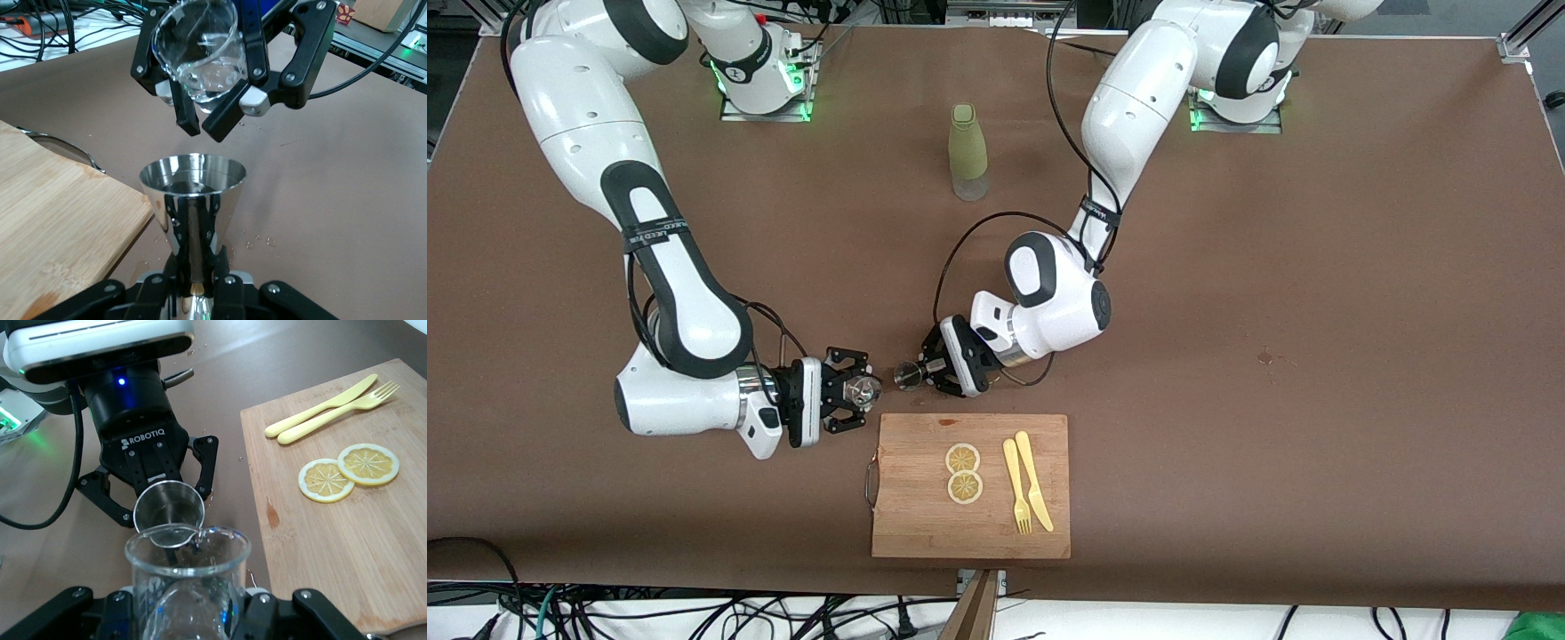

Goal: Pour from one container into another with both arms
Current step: 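Carry the glass cup with the right gripper above the jigger, then tilt the glass cup with the right gripper, pouring into the jigger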

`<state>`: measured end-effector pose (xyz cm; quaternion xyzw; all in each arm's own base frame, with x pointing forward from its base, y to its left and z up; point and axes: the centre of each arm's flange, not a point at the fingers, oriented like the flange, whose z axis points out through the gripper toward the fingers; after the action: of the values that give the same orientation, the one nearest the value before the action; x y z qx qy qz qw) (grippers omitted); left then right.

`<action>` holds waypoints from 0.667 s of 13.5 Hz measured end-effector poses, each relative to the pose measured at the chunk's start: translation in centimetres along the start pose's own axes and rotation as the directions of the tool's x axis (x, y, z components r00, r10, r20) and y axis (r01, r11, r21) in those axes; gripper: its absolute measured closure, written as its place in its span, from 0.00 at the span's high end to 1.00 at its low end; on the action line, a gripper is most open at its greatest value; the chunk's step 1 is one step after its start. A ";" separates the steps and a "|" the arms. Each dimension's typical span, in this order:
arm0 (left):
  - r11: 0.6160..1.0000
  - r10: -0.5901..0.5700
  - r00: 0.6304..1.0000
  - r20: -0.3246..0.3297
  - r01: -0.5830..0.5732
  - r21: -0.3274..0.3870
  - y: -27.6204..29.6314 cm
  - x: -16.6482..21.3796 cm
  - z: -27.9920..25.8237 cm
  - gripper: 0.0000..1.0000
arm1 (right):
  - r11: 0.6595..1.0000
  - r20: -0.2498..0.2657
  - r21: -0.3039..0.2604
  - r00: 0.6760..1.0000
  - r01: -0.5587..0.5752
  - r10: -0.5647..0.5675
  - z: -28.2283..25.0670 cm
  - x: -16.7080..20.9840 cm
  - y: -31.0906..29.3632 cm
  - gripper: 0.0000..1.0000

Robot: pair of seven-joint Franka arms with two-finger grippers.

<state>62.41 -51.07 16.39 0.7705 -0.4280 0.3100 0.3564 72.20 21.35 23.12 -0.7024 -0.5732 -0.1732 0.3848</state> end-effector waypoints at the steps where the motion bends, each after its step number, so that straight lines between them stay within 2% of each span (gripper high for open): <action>1: 1.000 0.001 1.000 0.003 -0.001 0.002 0.0 -0.2 0.2 0.21 | 1.000 0.012 -0.005 1.000 0.000 0.000 -0.2 0.5 0.0 0.21; 9: 1.000 0.005 1.000 0.007 -0.005 0.016 -0.5 -0.1 -0.1 0.21 | 1.000 0.126 -0.012 0.992 0.014 -0.012 1.0 2.1 -0.8 0.21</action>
<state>62.79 -50.81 16.23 0.7734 -0.4288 0.3117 0.3477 71.90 23.57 24.20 -0.7107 -0.5998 -0.1347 0.3421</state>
